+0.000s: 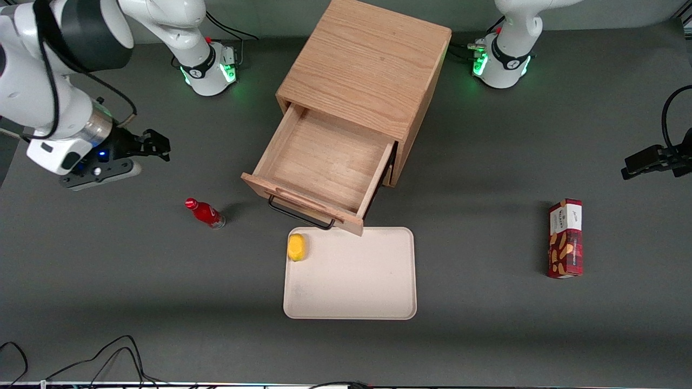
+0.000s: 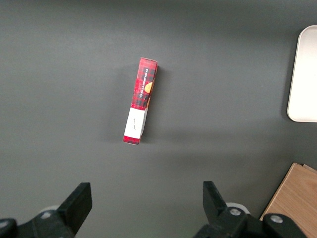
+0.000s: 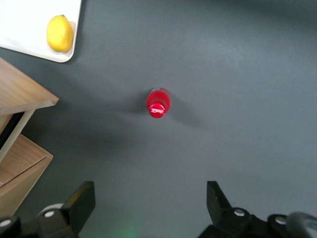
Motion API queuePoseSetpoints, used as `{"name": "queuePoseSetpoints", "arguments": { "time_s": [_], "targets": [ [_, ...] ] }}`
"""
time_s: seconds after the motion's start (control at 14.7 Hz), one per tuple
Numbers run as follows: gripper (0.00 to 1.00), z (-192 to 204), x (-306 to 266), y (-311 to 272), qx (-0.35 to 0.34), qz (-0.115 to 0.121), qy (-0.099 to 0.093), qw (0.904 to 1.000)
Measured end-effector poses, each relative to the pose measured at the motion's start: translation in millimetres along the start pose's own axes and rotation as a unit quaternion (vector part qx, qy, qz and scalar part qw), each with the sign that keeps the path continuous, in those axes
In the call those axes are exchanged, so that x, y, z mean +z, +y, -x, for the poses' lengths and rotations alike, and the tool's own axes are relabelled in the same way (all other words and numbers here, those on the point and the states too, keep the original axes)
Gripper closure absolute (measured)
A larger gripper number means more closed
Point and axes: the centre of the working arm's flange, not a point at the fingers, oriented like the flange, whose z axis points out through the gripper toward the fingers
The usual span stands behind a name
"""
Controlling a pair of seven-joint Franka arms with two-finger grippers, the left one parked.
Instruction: Open upper drawer
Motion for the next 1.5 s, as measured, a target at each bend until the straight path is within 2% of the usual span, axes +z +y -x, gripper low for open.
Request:
{"name": "queuePoseSetpoints", "arguments": {
  "time_s": [0.14,0.48,0.82,1.16,1.5],
  "targets": [
    [0.0,1.1,-1.3,-1.1,0.014,-0.001,-0.004,0.9999],
    [0.0,0.8,-22.8,10.1,0.048,-0.001,0.011,0.9988],
    [0.0,1.9,-22.6,10.5,0.049,-0.002,0.006,0.9988],
    [0.0,9.7,-23.0,19.2,0.054,-0.011,-0.013,0.9984],
    [0.0,12.9,-28.0,28.2,0.061,-0.014,-0.012,0.998]
  ]
}}
